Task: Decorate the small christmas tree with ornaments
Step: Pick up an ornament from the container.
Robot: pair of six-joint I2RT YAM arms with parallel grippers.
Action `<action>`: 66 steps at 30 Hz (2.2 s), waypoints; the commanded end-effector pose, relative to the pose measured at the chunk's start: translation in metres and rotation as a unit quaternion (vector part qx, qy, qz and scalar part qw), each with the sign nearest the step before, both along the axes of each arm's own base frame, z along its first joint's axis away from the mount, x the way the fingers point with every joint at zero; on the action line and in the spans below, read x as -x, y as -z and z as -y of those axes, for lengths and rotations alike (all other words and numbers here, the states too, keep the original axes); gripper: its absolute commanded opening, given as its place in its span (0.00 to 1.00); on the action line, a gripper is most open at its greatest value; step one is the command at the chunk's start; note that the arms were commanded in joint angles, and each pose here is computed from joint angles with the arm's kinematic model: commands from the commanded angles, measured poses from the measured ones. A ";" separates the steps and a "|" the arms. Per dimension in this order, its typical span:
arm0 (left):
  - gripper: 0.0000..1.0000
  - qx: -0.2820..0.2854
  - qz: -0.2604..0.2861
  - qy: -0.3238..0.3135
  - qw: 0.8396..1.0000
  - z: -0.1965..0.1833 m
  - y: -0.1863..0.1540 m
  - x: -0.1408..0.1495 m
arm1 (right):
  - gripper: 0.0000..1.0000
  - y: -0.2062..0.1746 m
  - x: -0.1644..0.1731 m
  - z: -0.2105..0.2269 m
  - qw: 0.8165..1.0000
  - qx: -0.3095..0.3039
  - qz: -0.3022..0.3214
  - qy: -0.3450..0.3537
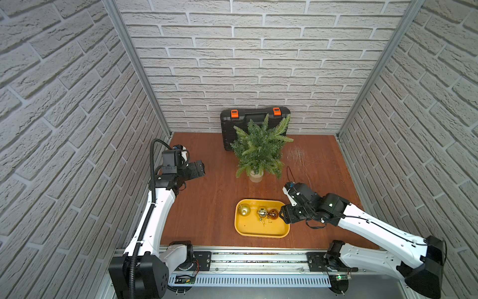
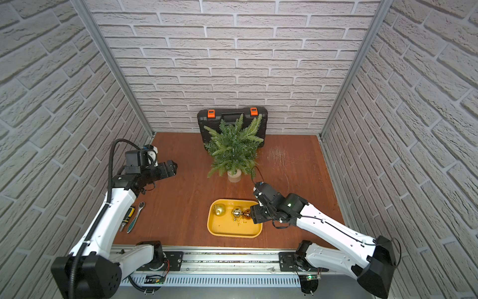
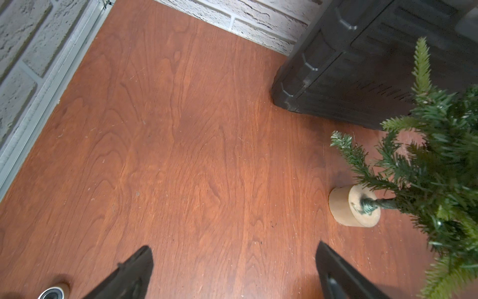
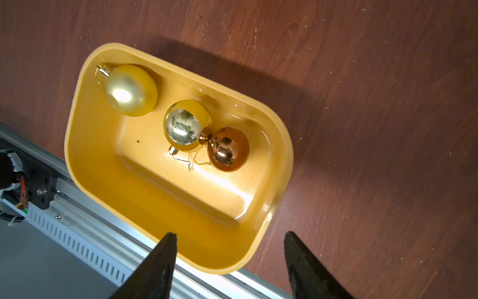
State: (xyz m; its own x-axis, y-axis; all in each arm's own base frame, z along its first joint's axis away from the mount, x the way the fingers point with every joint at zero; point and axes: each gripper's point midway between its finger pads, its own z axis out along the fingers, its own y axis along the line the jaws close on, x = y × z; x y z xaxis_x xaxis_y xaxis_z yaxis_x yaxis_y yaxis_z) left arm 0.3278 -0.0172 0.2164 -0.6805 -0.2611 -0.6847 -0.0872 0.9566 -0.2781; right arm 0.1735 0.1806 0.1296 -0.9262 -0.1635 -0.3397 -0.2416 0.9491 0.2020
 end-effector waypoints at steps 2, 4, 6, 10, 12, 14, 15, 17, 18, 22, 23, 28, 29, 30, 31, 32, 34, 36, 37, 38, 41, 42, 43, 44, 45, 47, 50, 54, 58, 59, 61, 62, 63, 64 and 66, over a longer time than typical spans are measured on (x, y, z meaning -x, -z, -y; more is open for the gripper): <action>0.98 0.008 0.010 0.002 1.000 -0.005 -0.003 0.006 | 0.68 0.005 -0.013 -0.009 0.999 0.031 0.005 0.023; 0.98 0.007 0.012 -0.001 1.000 -0.007 -0.003 0.007 | 0.68 0.009 -0.018 -0.015 0.999 0.032 0.006 0.037; 0.98 0.006 0.014 -0.002 1.000 -0.008 -0.004 0.008 | 0.69 0.014 -0.025 -0.020 0.998 0.027 0.006 0.059; 0.98 0.005 0.017 -0.003 1.000 -0.009 -0.006 0.009 | 0.68 0.027 -0.035 -0.020 0.992 0.038 0.004 0.117; 0.98 0.006 0.018 -0.003 1.000 -0.009 -0.007 0.010 | 0.66 0.032 -0.039 -0.023 0.990 0.036 0.004 0.138; 0.98 0.007 0.017 -0.003 1.000 -0.009 -0.005 0.010 | 0.64 0.038 -0.042 -0.027 0.988 0.024 0.005 0.152; 0.98 0.008 0.017 -0.004 1.000 -0.009 -0.005 0.010 | 0.63 0.042 -0.043 -0.029 0.987 0.021 0.002 0.157; 0.98 0.009 0.016 -0.002 1.000 -0.008 -0.005 0.009 | 0.62 0.048 -0.043 -0.030 0.986 0.023 -0.004 0.164; 0.98 0.010 0.016 -0.002 1.000 -0.008 -0.005 0.009 | 0.62 0.051 -0.044 -0.032 0.986 0.021 -0.005 0.165; 0.98 0.012 0.014 0.000 1.000 -0.008 -0.004 0.009 | 0.61 0.061 -0.043 -0.033 0.984 0.023 -0.015 0.173; 0.98 0.012 0.014 -0.001 1.000 -0.008 -0.004 0.008 | 0.61 0.063 -0.042 -0.032 0.984 0.026 -0.019 0.178; 0.98 0.013 0.013 -0.001 1.000 -0.008 -0.003 0.008 | 0.60 0.069 -0.034 -0.023 0.981 0.035 -0.027 0.190; 0.98 0.014 0.013 -0.001 1.000 -0.008 -0.003 0.008 | 0.60 0.070 -0.033 -0.022 0.980 0.036 -0.029 0.191; 0.98 0.015 0.012 -0.001 1.000 -0.008 -0.002 0.008 | 0.60 0.070 -0.032 -0.020 0.980 0.038 -0.030 0.192; 0.98 0.015 0.011 -0.001 1.000 -0.008 -0.002 0.008 | 0.60 0.070 -0.031 -0.019 0.980 0.038 -0.032 0.193; 0.98 0.015 0.011 0.000 1.000 -0.007 -0.002 0.008 | 0.59 0.071 -0.030 -0.019 0.980 0.038 -0.033 0.193; 0.98 0.016 0.010 0.000 1.000 -0.007 -0.001 0.008 | 0.59 0.072 -0.028 -0.019 0.980 0.037 -0.037 0.193; 0.98 0.016 0.010 0.000 1.000 -0.007 -0.001 0.008 | 0.59 0.075 -0.027 -0.021 0.980 0.034 -0.043 0.191; 0.98 0.017 0.009 -0.001 1.000 -0.007 0.000 0.008 | 0.59 0.076 -0.027 -0.023 0.980 0.032 -0.046 0.190; 0.98 0.016 0.009 -0.001 1.000 -0.007 -0.001 0.008 | 0.59 0.077 -0.027 -0.025 0.980 0.029 -0.049 0.189; 0.98 0.016 0.008 -0.001 1.000 -0.007 0.000 0.008 | 0.60 0.082 -0.026 -0.029 0.980 0.026 -0.057 0.188; 0.98 0.016 0.008 -0.001 1.000 -0.007 0.000 0.008 | 0.60 0.083 -0.026 -0.029 0.980 0.026 -0.058 0.187; 0.98 0.016 0.009 -0.002 1.000 -0.008 -0.001 0.008 | 0.60 0.085 -0.026 -0.029 0.980 0.027 -0.058 0.188; 0.98 0.016 0.009 -0.001 1.000 -0.007 -0.001 0.008 | 0.60 0.086 -0.027 -0.030 0.980 0.027 -0.059 0.187; 0.98 0.016 0.009 -0.002 1.000 -0.008 0.000 0.007 | 0.60 0.087 -0.026 -0.030 0.980 0.028 -0.060 0.186; 0.98 0.016 0.009 -0.001 1.000 -0.007 0.000 0.007 | 0.60 0.089 -0.027 -0.032 0.980 0.028 -0.063 0.186; 0.98 0.016 0.008 -0.002 1.000 -0.008 0.000 0.007 | 0.60 0.092 -0.027 -0.032 0.980 0.030 -0.064 0.186; 0.98 0.019 0.007 -0.001 1.000 -0.007 0.001 0.007 | 0.59 0.095 -0.027 -0.032 0.980 0.032 -0.065 0.186; 0.98 0.020 0.006 0.000 1.000 -0.007 0.001 0.007 | 0.59 0.097 -0.028 -0.033 0.980 0.033 -0.063 0.187; 0.98 0.020 0.006 -0.001 1.000 -0.007 0.001 0.006 | 0.59 0.098 -0.028 -0.032 0.980 0.034 -0.063 0.187; 0.98 0.021 0.006 0.000 1.000 -0.006 0.002 0.006 | 0.58 0.099 -0.029 -0.031 0.980 0.037 -0.061 0.186; 0.98 0.022 0.006 0.000 1.000 -0.006 0.002 0.006 | 0.58 0.098 -0.030 -0.031 0.980 0.037 -0.058 0.187; 0.98 0.022 0.006 0.000 1.000 -0.006 0.002 0.006 | 0.58 0.098 -0.031 -0.031 0.980 0.037 -0.057 0.187; 0.98 0.023 0.005 0.000 1.000 -0.006 0.002 0.006 | 0.57 0.099 -0.031 -0.031 0.980 0.038 -0.055 0.187; 0.98 0.023 0.004 0.001 1.000 -0.006 0.003 0.006 | 0.57 0.099 -0.032 -0.030 0.980 0.039 -0.053 0.188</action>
